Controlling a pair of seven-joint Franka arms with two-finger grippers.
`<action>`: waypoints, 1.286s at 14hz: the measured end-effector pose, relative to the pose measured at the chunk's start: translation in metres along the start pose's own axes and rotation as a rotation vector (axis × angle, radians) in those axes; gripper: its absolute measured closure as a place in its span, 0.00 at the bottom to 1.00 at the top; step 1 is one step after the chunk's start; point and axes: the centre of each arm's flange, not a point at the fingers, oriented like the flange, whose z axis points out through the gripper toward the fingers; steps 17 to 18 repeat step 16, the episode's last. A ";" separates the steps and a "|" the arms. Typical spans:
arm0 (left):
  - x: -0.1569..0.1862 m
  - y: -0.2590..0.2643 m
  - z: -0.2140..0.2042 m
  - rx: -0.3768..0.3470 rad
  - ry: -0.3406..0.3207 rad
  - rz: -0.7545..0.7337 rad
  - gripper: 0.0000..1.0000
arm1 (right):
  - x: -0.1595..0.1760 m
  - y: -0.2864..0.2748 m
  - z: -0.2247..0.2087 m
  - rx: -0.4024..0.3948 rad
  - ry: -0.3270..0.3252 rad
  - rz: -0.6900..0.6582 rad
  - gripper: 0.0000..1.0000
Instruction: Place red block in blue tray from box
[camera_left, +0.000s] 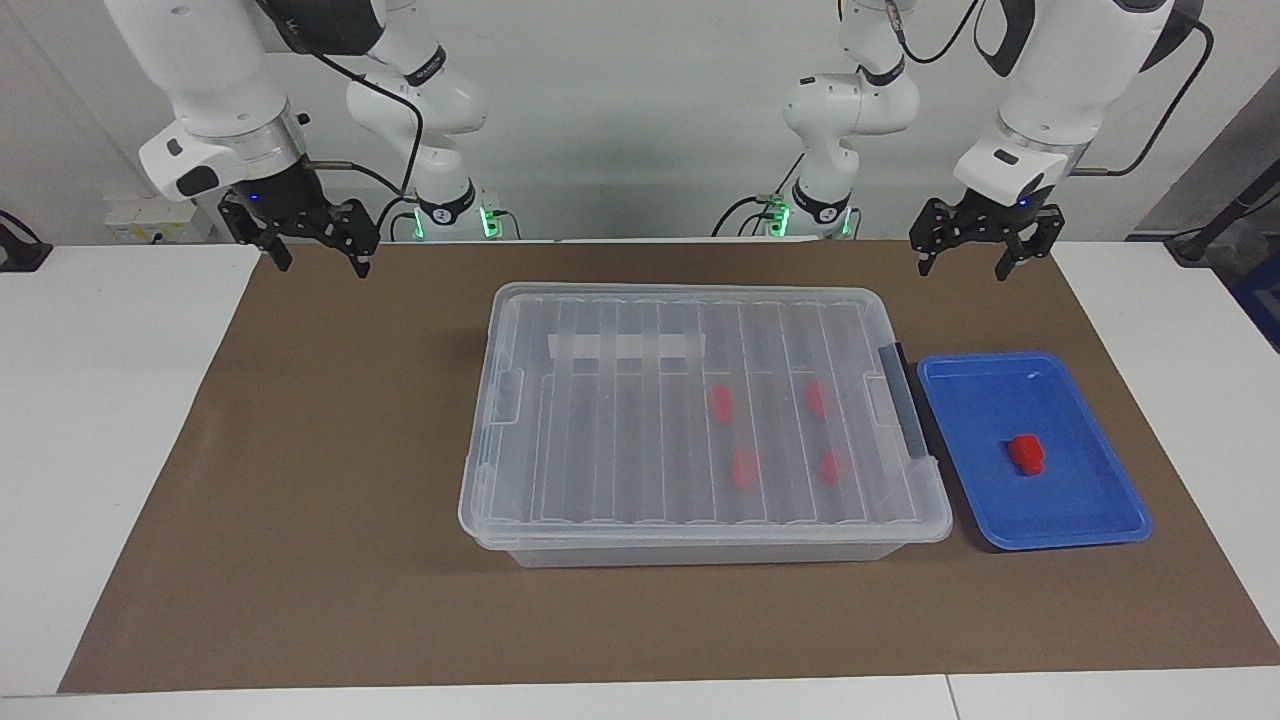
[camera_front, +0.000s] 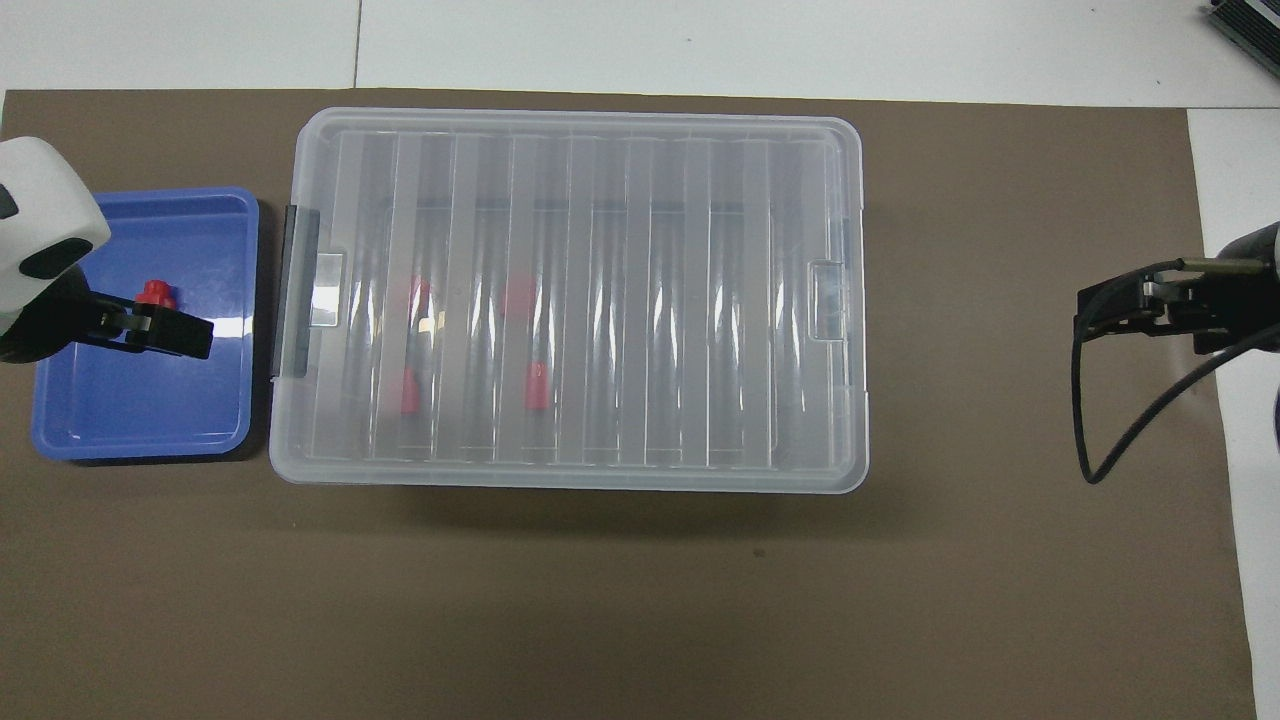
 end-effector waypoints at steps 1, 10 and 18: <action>-0.001 0.000 0.004 0.000 -0.006 -0.001 0.00 | 0.000 0.000 0.000 0.000 0.000 0.000 0.00; -0.001 -0.015 -0.017 -0.020 -0.070 -0.028 0.00 | 0.000 0.000 0.000 0.000 0.000 0.000 0.00; 0.002 -0.023 -0.035 -0.022 -0.074 -0.042 0.00 | 0.000 0.000 0.000 0.000 -0.001 0.001 0.00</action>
